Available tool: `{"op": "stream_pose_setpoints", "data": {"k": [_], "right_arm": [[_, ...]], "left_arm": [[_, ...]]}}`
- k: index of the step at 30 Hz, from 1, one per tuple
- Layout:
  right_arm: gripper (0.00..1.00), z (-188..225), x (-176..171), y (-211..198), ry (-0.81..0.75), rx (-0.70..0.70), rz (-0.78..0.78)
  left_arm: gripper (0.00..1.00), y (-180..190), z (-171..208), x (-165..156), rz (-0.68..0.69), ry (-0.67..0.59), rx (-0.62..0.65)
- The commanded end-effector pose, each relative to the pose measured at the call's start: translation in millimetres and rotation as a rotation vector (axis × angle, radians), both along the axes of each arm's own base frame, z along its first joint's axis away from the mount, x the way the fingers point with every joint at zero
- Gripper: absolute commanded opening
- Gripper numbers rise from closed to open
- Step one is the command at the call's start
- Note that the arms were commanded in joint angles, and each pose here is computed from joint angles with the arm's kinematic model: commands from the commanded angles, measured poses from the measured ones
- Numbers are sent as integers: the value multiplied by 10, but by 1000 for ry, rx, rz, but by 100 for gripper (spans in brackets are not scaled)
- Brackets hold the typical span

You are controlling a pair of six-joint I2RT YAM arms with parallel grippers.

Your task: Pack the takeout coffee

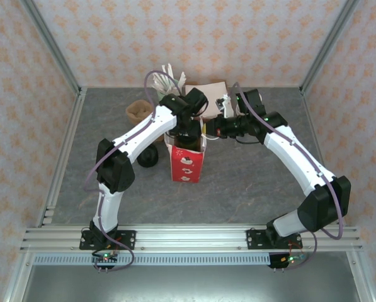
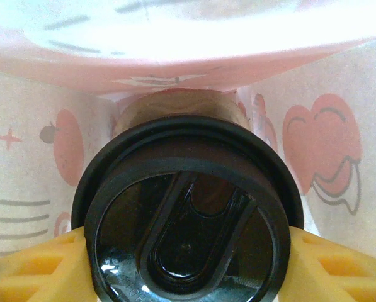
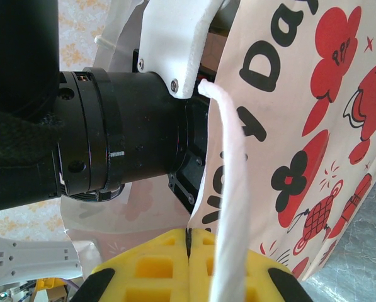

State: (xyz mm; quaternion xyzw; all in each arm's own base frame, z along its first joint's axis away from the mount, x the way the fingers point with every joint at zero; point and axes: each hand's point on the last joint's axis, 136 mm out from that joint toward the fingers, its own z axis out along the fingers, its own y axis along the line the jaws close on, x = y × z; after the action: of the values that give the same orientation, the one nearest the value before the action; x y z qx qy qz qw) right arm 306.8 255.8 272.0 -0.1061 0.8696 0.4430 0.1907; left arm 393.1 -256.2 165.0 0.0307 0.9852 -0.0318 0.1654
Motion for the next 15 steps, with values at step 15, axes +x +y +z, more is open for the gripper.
{"op": "stream_pose_setpoints", "data": {"k": [15], "right_arm": [[0,-72,-30,-24,47,6,5]], "left_arm": [[56,72,-356,-12,-2,89,80]]}}
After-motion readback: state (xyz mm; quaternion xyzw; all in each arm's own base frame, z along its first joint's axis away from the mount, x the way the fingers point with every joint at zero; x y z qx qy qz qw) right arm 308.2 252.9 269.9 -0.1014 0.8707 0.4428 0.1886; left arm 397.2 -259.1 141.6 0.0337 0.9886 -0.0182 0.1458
